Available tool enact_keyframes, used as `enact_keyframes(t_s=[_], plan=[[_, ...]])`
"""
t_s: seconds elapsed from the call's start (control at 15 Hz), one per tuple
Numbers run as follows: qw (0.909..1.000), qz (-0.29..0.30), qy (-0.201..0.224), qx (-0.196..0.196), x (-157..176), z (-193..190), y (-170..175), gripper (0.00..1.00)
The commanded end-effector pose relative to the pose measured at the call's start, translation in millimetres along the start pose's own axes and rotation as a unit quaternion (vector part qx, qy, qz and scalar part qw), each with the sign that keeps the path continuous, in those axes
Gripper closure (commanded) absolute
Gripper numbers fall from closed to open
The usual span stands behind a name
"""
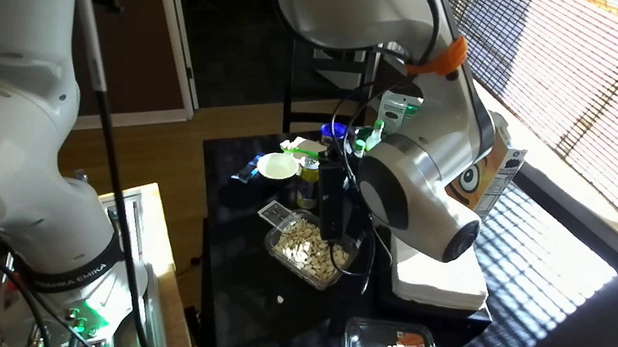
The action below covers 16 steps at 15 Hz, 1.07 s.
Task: Transfer a spoonful of contents from the right bowl to the left bowl
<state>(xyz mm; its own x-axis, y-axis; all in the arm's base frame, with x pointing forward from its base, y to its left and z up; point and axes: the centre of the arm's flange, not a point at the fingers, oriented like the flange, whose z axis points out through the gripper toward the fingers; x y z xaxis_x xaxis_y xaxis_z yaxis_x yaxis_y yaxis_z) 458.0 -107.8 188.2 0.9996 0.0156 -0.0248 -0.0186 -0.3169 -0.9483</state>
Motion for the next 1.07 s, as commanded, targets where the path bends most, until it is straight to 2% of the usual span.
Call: enact_keyframes(t_s=[0.0, 0.27, 0.33, 0.67, 0.87, 1.0], plan=[[1.0, -0.004, -0.003, -0.001, 1, 5, -4, 0.89], [1.0, -0.007, -0.006, -0.003, 2, 9, -7, 0.89], [1.0, -0.007, -0.006, -0.003, 2, 9, -7, 0.97], [0.9999, 0.004, 0.012, 0.009, -7, 25, -15, 0.97], [0.9999, 0.01, 0.011, 0.003, -15, 39, -17, 0.97], [0.9996, 0.014, 0.026, -0.003, -19, 50, -18, 0.97]])
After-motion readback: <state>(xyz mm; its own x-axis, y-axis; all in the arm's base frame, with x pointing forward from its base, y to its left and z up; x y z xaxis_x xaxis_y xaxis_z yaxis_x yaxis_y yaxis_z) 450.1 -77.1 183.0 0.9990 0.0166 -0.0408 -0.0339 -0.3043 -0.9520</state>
